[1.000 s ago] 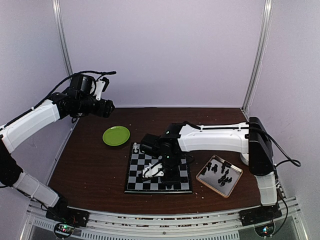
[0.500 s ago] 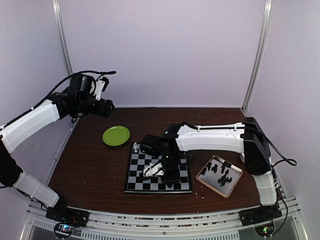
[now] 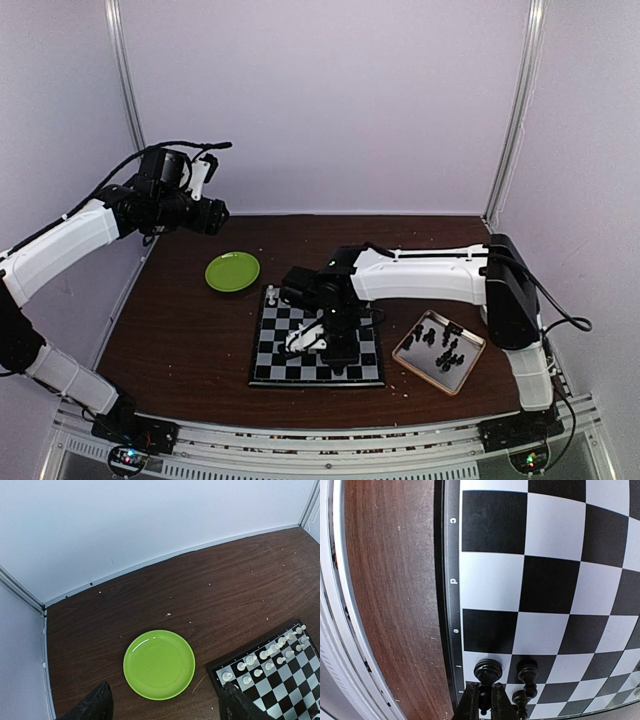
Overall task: Set up the chess pieces on the board
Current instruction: Place the pawn at c8.
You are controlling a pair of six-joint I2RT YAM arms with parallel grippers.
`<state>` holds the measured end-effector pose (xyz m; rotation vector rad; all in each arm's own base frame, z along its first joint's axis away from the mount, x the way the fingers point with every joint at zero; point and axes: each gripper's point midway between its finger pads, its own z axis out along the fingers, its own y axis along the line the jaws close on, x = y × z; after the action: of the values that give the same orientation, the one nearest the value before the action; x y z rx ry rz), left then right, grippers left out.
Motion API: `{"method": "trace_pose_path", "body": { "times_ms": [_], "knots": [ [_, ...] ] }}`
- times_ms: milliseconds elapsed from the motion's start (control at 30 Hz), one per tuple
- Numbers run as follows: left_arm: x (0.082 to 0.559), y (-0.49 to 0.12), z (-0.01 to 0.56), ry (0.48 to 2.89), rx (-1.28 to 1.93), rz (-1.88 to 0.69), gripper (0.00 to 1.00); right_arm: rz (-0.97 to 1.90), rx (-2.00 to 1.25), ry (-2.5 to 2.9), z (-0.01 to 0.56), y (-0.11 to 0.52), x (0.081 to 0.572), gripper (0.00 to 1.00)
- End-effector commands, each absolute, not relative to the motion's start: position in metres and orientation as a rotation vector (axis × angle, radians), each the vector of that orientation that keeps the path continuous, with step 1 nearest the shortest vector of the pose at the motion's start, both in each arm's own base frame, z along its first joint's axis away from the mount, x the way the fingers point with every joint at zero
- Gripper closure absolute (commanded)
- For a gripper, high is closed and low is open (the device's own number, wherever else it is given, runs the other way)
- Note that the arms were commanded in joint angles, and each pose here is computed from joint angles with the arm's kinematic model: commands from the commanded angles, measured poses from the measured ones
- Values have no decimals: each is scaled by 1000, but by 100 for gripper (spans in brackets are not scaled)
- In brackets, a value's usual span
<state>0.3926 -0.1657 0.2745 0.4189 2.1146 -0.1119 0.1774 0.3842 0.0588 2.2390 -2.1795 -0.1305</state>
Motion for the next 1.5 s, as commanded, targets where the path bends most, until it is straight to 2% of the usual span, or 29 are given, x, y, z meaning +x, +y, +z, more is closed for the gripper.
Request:
{"method": "trace_pose_path", "body": {
  "times_ms": [0,300,700,1467],
  "knots": [
    [393,-169,293,2062,405,-137,26,-145,2228,-2161,57,385,176,93],
    [393,-169,292,2066,406,-138,26,-130,2219,-2151,53,381,176,93],
    [394,-169,290,2069,408,-138,26,-131,2228,-2160,57,383,177,83],
    [395,-171,287,2077,414,-144,26,-143,2215,-2147,57,379,173,84]
  ]
}}
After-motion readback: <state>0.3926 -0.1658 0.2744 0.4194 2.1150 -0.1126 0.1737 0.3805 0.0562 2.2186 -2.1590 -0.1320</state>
